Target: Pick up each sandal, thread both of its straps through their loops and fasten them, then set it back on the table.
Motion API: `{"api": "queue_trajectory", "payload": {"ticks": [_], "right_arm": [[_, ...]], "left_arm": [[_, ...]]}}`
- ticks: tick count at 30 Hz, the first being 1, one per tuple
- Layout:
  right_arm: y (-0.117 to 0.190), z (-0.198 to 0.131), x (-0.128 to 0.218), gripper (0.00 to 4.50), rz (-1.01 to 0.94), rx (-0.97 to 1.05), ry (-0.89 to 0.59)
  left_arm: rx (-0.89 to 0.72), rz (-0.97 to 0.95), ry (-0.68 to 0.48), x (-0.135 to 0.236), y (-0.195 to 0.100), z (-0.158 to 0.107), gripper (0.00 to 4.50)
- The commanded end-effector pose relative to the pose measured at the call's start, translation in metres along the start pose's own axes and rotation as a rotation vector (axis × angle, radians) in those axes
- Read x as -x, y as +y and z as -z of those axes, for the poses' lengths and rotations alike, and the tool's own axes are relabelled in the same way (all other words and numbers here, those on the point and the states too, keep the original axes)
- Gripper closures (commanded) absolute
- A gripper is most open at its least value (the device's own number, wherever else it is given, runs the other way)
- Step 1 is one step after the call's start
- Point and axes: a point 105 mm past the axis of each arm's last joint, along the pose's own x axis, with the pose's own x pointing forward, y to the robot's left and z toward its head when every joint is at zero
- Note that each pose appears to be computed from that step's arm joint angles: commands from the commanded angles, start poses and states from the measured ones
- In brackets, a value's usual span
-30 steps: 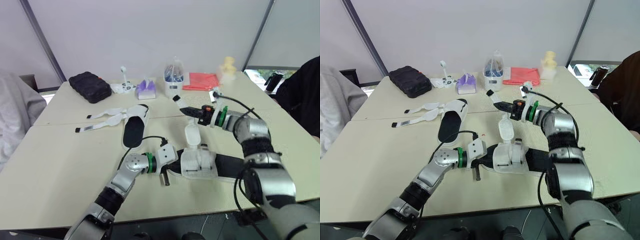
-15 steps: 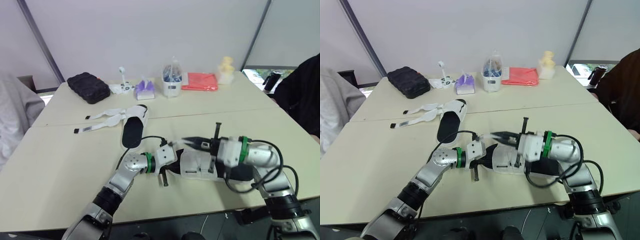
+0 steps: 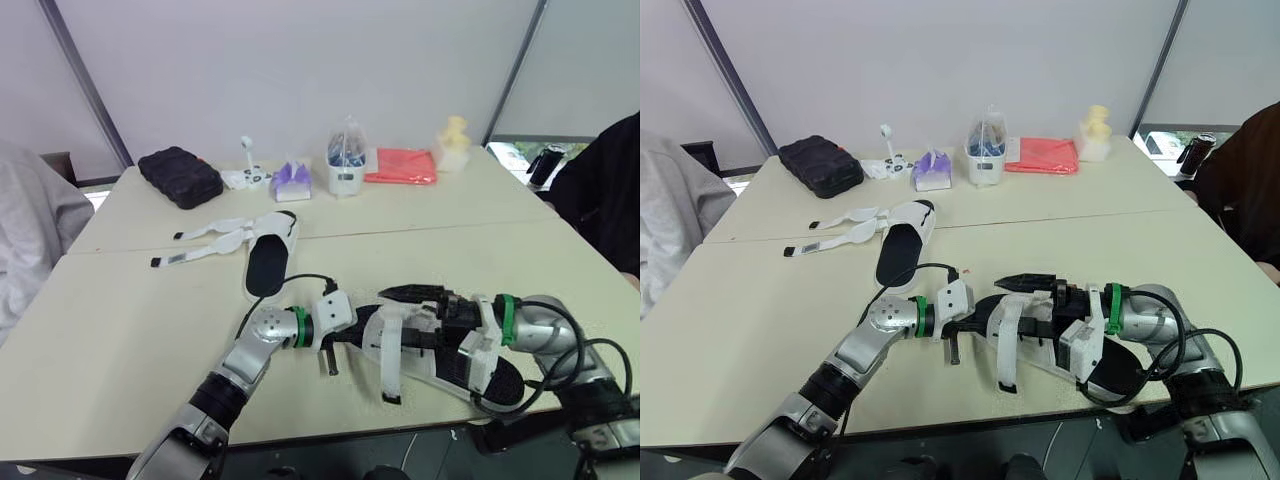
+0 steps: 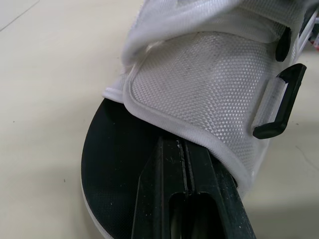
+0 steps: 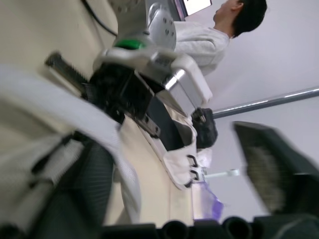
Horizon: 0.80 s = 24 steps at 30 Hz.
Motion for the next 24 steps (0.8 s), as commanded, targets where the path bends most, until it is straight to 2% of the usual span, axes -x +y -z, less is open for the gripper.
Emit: {"api": "queue_trajectory", "payload": {"ticks": [1, 8, 11, 13, 14, 15, 16, 17, 18, 21, 24], "right_arm": [[-0.019, 0.014, 0.021, 0.03, 0.023, 0.122, 0.080], [-0.021, 0.047, 0.070, 0.03, 0.007, 0.134, 0.335], [-0.012, 0.076, 0.108, 0.03, 0.126, -0.231, 0.584], [-0.006, 0.080, 0.118, 0.03, 0.171, -0.424, 0.635], [-0.010, 0.075, 0.122, 0.03, 0.280, -0.661, 0.621], [-0.012, 0.060, 0.120, 0.03, 0.344, -0.959, 0.542], [-0.009, 0.042, 0.110, 0.03, 0.333, -1.201, 0.455], [-0.006, 0.027, 0.101, 0.03, 0.299, -1.361, 0.399], [-0.004, 0.011, 0.096, 0.03, 0.238, -1.486, 0.359], [0.003, -0.027, 0.078, 0.03, 0.093, -1.693, 0.277], [0.019, -0.051, 0.063, 0.03, 0.005, -1.808, 0.251]], "left_arm": [[0.090, 0.068, 0.083, 0.002, -0.015, 0.025, 4.50], [0.152, 0.136, 0.073, 0.003, -0.025, 0.023, 4.50], [0.176, 0.176, 0.053, 0.001, -0.031, 0.017, 4.50], [0.181, 0.185, 0.051, 0.001, -0.033, 0.015, 4.50], [0.188, 0.204, 0.049, 0.000, -0.035, 0.014, 4.50], [0.193, 0.224, 0.049, 0.000, -0.038, 0.013, 4.50], [0.197, 0.238, 0.050, -0.001, -0.040, 0.012, 4.50], [0.199, 0.247, 0.051, -0.001, -0.041, 0.012, 4.50], [0.200, 0.254, 0.052, -0.001, -0.042, 0.012, 4.50], [0.204, 0.273, 0.054, -0.004, -0.045, 0.011, 4.50], [0.203, 0.273, 0.065, -0.009, -0.047, 0.013, 4.50]]}}
